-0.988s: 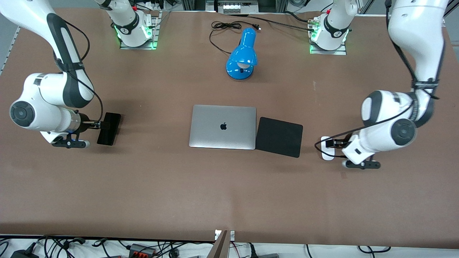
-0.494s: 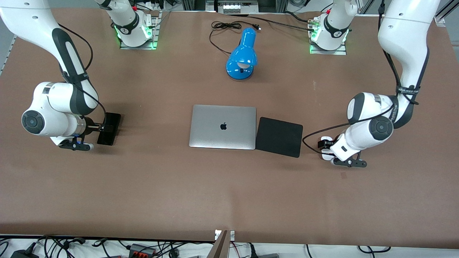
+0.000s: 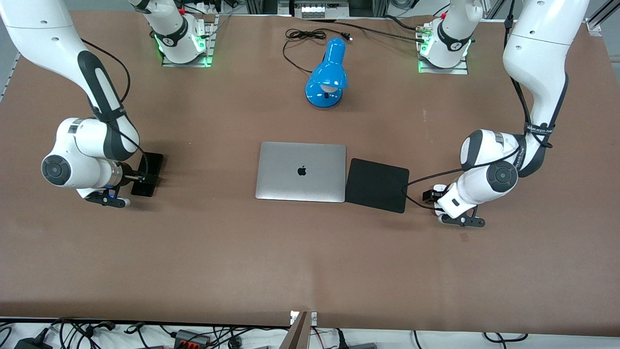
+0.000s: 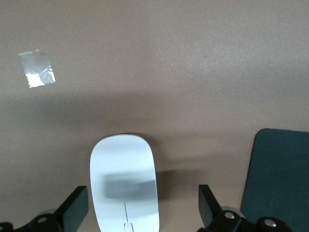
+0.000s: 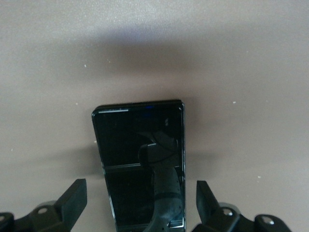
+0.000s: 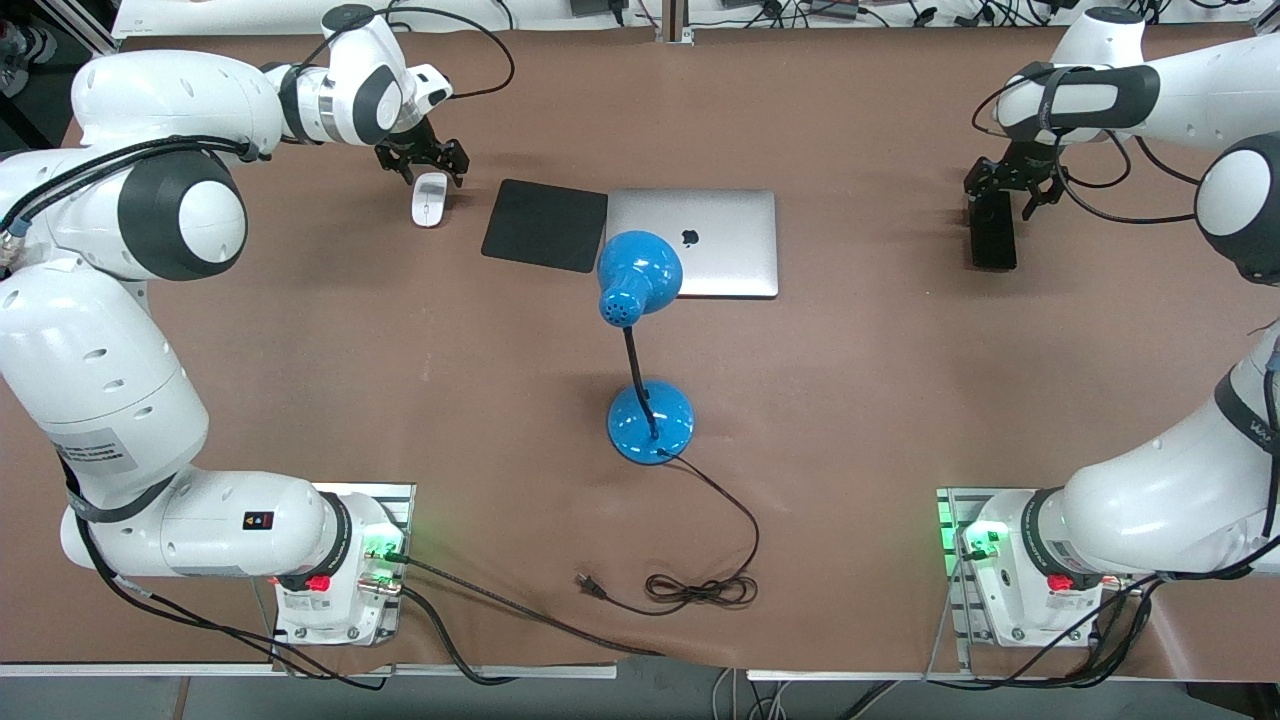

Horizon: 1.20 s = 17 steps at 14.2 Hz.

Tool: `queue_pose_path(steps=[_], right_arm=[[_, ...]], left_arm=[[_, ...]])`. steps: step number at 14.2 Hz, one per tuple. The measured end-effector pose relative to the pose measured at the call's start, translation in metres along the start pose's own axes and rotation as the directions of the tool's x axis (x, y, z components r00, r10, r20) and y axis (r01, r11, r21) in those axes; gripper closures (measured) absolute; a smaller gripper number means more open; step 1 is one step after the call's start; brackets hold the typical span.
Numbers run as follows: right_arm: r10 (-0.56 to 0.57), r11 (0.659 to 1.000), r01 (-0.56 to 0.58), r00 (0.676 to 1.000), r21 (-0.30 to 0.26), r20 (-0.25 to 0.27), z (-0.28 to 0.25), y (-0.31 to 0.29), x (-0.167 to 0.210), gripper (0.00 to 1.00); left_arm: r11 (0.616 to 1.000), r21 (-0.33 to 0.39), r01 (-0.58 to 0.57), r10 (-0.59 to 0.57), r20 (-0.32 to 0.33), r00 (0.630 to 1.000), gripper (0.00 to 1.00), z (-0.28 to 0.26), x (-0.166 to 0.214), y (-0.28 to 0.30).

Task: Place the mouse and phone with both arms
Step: 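Close the right gripper on the phone while the left gripper grasps the mouse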

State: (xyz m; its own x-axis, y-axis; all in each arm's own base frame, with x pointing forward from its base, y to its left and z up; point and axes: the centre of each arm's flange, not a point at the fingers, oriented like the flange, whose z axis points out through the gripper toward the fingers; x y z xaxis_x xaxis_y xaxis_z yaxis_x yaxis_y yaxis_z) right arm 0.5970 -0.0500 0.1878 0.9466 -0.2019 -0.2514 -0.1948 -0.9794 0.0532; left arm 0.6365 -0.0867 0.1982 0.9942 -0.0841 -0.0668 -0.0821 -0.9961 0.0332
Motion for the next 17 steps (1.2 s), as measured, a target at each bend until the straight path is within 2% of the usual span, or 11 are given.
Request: queue_pose_path(steps=[6,11,17], right_arm=[[0.005,1.0,-0.005,1.0,0.001,-0.006,0.003,0.0,0.001,0.0],[0.017,1.0,-0.017,0.999,0.007,-0.045,0.024,-0.002,-0.007,0.0],[0.019,1.0,-0.019,0.999,0.008,-0.05,0.027,-0.003,-0.009,0.0]], left_arm=[[1.0,0.0,0.008,-0.008,0.016,1.0,0.0,0.011,-0.002,-0.005],[1.0,0.002,0.013,-0.013,0.02,1.0,0.0,0.015,-0.002,-0.009],[1.0,0.003,0.017,-0.018,0.025,1.0,0.03,0.018,-0.002,-0.012]])
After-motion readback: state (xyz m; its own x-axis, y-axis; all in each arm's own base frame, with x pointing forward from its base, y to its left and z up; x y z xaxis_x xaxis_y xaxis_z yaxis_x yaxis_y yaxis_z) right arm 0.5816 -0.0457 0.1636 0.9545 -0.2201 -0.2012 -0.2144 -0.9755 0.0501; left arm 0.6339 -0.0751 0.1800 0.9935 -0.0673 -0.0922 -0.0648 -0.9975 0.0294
